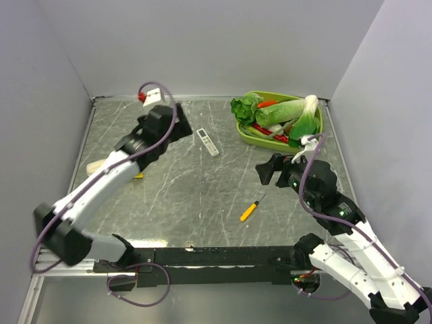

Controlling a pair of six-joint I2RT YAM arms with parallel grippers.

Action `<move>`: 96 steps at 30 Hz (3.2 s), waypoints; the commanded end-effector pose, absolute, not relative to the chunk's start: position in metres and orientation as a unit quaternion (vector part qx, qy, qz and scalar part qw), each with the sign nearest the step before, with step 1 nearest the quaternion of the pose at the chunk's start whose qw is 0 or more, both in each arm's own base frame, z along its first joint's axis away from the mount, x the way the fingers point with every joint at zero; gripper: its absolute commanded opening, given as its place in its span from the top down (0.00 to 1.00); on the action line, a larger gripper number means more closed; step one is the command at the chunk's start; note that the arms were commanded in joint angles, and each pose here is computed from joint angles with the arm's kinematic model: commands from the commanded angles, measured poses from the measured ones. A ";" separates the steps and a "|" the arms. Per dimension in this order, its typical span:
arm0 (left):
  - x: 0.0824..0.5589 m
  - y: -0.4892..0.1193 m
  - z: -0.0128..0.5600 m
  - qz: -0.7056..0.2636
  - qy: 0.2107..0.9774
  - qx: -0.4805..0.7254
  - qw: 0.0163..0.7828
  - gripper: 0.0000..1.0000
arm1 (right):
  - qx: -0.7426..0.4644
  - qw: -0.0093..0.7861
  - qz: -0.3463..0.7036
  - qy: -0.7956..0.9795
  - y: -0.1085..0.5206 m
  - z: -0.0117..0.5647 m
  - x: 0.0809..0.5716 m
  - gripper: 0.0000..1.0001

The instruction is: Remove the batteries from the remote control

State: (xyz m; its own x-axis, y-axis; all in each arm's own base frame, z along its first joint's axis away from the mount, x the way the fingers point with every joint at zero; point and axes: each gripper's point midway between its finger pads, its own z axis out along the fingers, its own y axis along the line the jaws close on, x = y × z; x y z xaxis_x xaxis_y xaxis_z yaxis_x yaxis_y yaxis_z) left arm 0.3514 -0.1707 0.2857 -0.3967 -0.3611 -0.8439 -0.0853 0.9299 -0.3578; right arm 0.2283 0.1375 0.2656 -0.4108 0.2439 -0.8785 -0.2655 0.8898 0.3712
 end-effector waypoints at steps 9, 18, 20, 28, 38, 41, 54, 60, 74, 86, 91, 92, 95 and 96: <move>0.449 -0.227 0.175 -0.047 0.868 -0.303 0.390 0.12 | -0.016 0.542 0.253 0.801 0.128 0.264 0.201 0.00; 0.492 -0.253 0.123 -0.014 0.878 -0.293 0.378 0.16 | -0.026 0.532 0.273 0.801 0.133 0.266 0.192 0.00; 0.494 -0.257 0.110 -0.013 0.882 -0.291 0.371 0.16 | -0.028 0.528 0.270 0.805 0.132 0.265 0.190 0.00; 0.503 -0.267 0.075 -0.012 0.888 -0.280 0.364 0.14 | -0.033 0.528 0.275 0.803 0.132 0.267 0.186 0.00; 0.511 -0.277 0.056 -0.022 0.893 -0.264 0.364 0.12 | -0.038 0.521 0.283 0.804 0.135 0.262 0.184 0.00; 0.508 -0.272 0.044 -0.003 0.895 -0.270 0.355 0.15 | -0.036 0.523 0.284 0.803 0.135 0.263 0.183 0.00; 0.477 -0.262 0.031 0.004 0.917 -0.244 0.314 0.52 | -0.050 0.518 0.300 0.799 0.140 0.260 0.178 0.00; 0.443 -0.286 0.080 -0.167 0.915 -0.176 0.322 0.69 | -0.073 0.517 0.353 0.777 0.161 0.258 0.176 0.02; 0.281 -0.329 0.293 -0.647 0.650 0.074 0.391 0.79 | -0.117 0.473 0.514 0.706 0.227 0.256 0.176 0.02; 0.199 -0.327 0.342 -0.761 0.523 0.157 0.350 0.87 | -0.159 0.463 0.616 0.617 0.261 0.294 0.176 0.02; 0.197 -0.330 0.337 -0.751 0.531 0.162 0.356 0.87 | -0.167 0.438 0.635 0.614 0.274 0.293 0.179 0.05; 0.197 -0.330 0.339 -0.752 0.529 0.165 0.358 0.87 | -0.171 0.436 0.639 0.611 0.275 0.293 0.178 0.05; 0.197 -0.331 0.344 -0.752 0.524 0.169 0.362 0.88 | -0.180 0.430 0.650 0.600 0.281 0.297 0.175 0.11; 0.197 -0.332 0.345 -0.752 0.522 0.170 0.364 0.89 | -0.181 0.428 0.653 0.598 0.283 0.298 0.176 0.13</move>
